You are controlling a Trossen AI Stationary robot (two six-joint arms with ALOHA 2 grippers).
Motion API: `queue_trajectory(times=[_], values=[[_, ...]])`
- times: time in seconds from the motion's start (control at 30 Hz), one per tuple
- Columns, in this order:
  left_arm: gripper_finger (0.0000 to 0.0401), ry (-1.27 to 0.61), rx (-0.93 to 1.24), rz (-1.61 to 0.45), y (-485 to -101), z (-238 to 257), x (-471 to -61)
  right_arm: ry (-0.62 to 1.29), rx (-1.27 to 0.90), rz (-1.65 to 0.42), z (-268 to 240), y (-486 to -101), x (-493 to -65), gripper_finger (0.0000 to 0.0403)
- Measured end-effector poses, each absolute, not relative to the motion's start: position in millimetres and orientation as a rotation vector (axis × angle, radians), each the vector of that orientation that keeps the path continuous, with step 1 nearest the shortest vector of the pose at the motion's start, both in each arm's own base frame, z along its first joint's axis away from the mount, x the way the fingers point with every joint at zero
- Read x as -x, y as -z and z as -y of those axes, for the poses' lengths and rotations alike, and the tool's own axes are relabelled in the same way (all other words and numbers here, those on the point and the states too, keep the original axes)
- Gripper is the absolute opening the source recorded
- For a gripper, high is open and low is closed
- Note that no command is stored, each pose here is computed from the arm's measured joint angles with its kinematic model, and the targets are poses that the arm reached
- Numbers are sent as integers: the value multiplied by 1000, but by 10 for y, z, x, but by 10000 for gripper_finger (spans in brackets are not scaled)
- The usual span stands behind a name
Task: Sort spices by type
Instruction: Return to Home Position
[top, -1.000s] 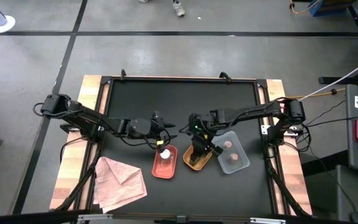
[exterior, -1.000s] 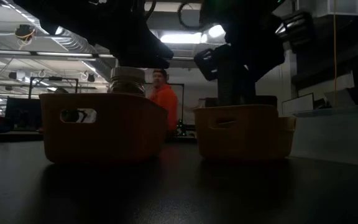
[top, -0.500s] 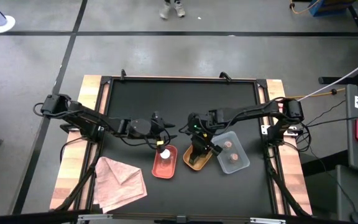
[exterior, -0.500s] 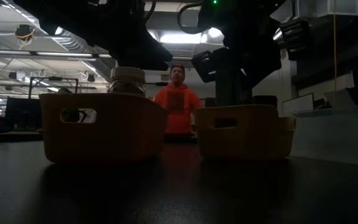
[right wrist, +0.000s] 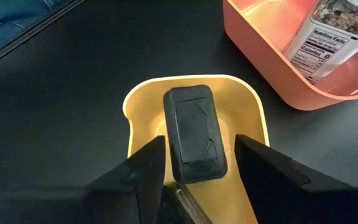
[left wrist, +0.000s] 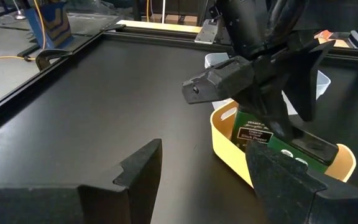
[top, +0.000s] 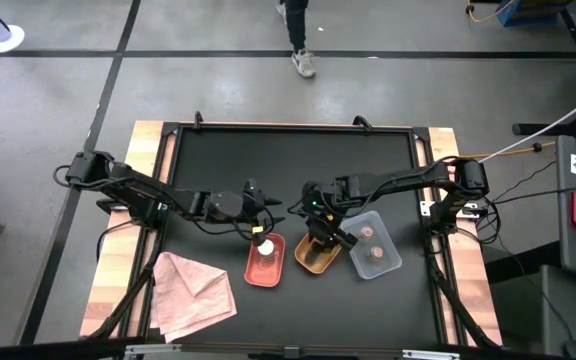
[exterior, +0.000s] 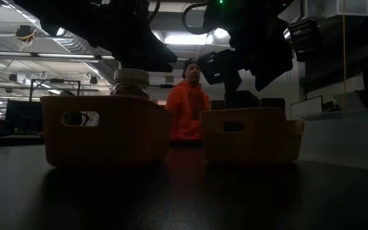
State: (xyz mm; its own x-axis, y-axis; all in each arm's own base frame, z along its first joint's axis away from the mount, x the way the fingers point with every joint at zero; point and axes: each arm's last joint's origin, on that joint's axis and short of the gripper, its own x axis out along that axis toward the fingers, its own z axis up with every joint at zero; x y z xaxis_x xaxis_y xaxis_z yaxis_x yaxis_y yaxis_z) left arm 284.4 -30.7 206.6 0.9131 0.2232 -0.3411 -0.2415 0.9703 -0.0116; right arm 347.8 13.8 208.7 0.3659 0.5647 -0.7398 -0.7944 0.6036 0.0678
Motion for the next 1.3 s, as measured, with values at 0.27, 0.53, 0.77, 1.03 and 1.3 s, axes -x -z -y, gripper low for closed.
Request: queue_trajectory(times=[0.27,0.53,0.77,1.03,1.3], values=[[217,-238,55,-342,-2074,310,-2841,-831,373,-839,-120,-2208,-3522,190],[217,-238,69,-314,-2290,286,-2685,-646,393,-932,-66,-2768,-3610,190],[217,-237,76,-274,-2672,220,-2269,-644,375,-974,47,-3348,-3498,190],[217,-267,85,-139,-3079,68,-1631,-576,224,-934,549,-3748,-3071,191],[217,-318,63,-259,-2915,-23,-1316,-474,136,-847,785,-3787,-2449,191]])
